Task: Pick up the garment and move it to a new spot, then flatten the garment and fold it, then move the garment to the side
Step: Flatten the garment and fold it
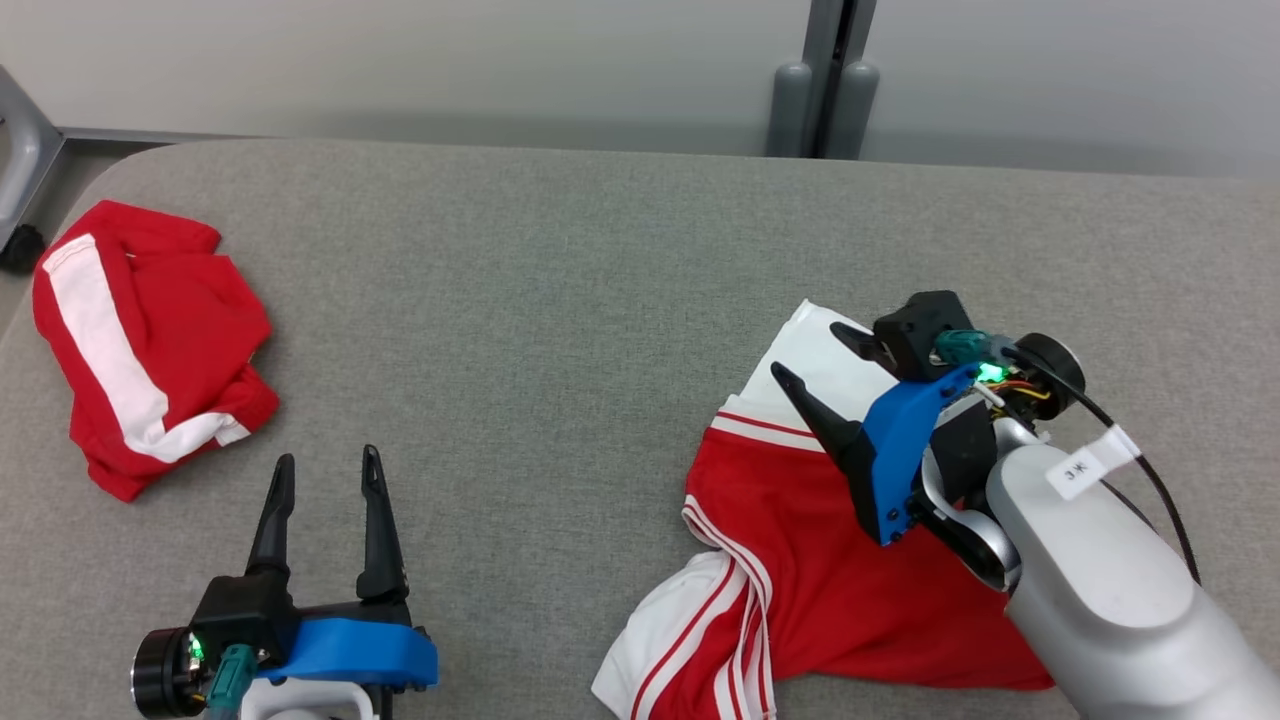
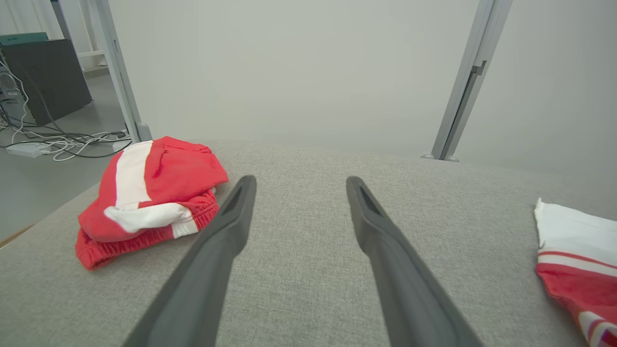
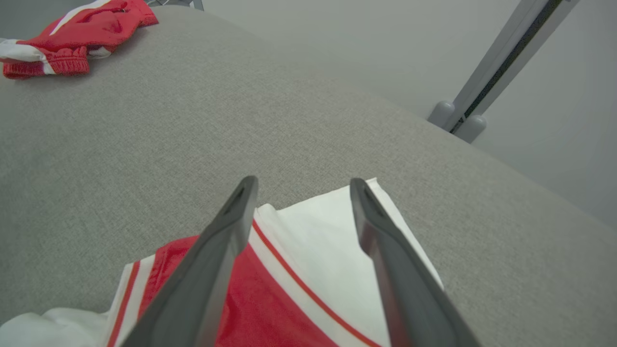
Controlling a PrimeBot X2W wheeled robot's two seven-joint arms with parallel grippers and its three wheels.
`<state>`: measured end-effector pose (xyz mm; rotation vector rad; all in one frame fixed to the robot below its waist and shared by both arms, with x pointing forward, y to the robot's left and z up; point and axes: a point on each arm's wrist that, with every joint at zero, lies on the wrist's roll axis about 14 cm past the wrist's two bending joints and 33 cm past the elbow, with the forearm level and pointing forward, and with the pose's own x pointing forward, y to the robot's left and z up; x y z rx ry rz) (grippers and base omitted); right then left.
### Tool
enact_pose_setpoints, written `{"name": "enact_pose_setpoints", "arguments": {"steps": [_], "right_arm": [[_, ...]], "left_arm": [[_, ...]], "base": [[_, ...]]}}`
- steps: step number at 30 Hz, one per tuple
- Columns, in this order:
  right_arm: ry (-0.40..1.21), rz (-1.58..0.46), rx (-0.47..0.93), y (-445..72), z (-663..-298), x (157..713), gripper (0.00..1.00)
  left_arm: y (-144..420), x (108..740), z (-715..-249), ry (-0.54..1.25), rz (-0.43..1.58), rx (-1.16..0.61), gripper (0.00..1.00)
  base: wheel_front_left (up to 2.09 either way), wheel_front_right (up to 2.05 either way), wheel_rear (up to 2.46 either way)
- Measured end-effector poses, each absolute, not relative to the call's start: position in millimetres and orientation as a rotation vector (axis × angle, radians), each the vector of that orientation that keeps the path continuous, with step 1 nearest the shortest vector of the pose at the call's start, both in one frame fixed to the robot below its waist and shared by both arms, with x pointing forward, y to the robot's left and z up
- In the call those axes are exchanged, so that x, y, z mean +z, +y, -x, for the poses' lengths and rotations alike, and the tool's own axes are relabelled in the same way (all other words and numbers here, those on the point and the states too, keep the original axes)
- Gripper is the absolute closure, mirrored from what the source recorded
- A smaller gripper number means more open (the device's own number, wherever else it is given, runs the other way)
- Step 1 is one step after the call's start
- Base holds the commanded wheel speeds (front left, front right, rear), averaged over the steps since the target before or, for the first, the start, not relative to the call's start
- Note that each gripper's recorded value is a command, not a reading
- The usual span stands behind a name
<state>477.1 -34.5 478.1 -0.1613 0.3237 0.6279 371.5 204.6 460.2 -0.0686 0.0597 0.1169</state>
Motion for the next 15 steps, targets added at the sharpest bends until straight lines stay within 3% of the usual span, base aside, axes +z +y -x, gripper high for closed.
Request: {"name": "enact_pose_setpoints", "arguments": {"steps": [11, 15], "right_arm": [[0.59, 0.36, 0.739, -15, -467, 396, 0.0], [0.611, 0.447, 0.77, -16, -463, 382, 0.0]], "left_arm": [[215, 455, -372, 0.077, 0.074, 0.155, 0.0], [215, 453, -371, 0.083, 0.074, 0.156, 0.0]], "base": [[0.0, 0.0, 0.0], [0.0, 0.0, 0.0]]}}
